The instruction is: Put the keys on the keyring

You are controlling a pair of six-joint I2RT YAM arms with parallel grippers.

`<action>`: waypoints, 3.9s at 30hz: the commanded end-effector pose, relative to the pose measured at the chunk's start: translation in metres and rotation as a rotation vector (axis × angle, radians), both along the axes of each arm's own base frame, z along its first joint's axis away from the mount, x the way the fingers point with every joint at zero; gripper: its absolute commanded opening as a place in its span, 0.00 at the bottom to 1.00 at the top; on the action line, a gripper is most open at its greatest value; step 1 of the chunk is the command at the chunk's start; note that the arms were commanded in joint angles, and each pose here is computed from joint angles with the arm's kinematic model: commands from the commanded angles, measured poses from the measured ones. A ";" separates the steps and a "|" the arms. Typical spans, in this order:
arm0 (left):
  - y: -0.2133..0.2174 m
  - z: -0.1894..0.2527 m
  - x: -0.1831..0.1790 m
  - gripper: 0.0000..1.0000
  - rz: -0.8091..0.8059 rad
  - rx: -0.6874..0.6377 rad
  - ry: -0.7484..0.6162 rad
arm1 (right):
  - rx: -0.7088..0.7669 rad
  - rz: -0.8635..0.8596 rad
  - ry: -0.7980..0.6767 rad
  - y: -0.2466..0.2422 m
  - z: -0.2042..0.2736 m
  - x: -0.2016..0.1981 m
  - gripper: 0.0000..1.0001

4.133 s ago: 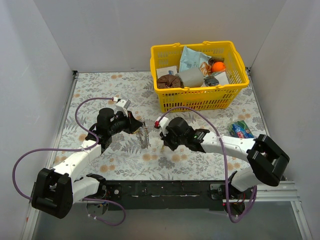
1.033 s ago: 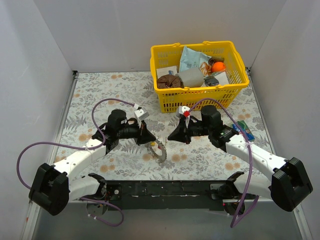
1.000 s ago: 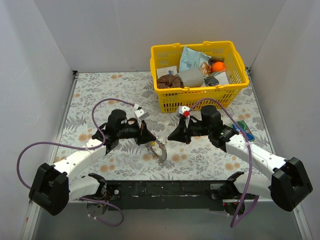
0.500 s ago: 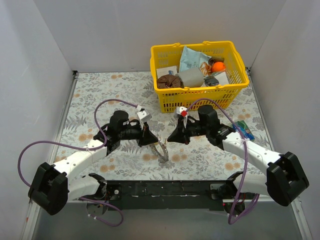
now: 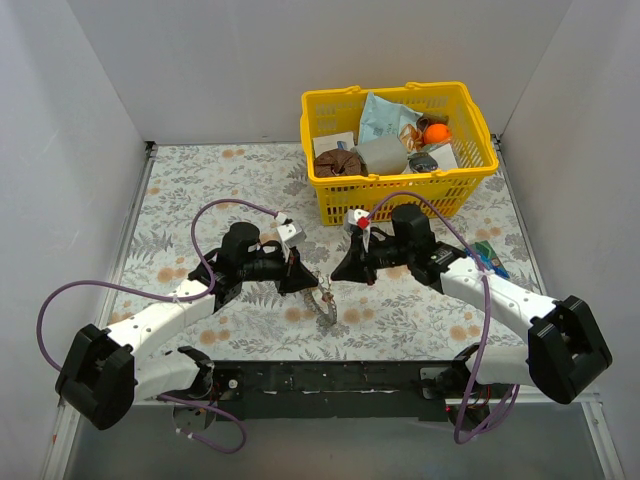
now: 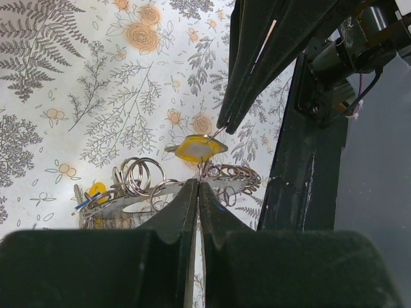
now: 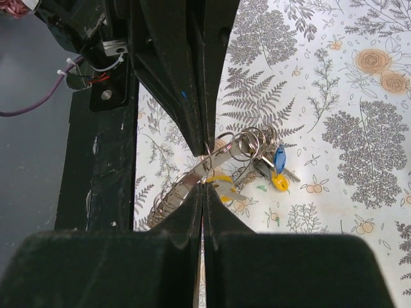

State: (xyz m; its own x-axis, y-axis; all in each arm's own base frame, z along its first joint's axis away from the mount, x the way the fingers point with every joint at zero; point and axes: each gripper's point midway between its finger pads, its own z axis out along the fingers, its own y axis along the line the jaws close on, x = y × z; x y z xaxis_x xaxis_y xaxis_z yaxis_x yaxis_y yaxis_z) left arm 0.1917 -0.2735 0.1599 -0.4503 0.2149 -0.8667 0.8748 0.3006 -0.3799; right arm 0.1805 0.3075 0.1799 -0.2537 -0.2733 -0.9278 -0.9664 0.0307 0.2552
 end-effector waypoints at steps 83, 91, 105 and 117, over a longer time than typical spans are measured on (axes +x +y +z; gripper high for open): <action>-0.002 0.022 -0.008 0.00 -0.004 -0.016 -0.135 | 0.018 0.026 -0.030 0.009 0.006 -0.003 0.01; 0.003 0.025 -0.002 0.00 0.044 -0.002 -0.157 | -0.040 -0.078 -0.019 0.002 -0.011 0.009 0.26; 0.019 0.020 0.002 0.00 0.094 0.097 -0.176 | -0.441 -0.380 0.142 -0.046 -0.093 0.006 0.52; 0.023 0.018 0.000 0.00 0.096 0.108 -0.193 | -0.667 -0.439 0.098 -0.042 -0.128 -0.023 0.59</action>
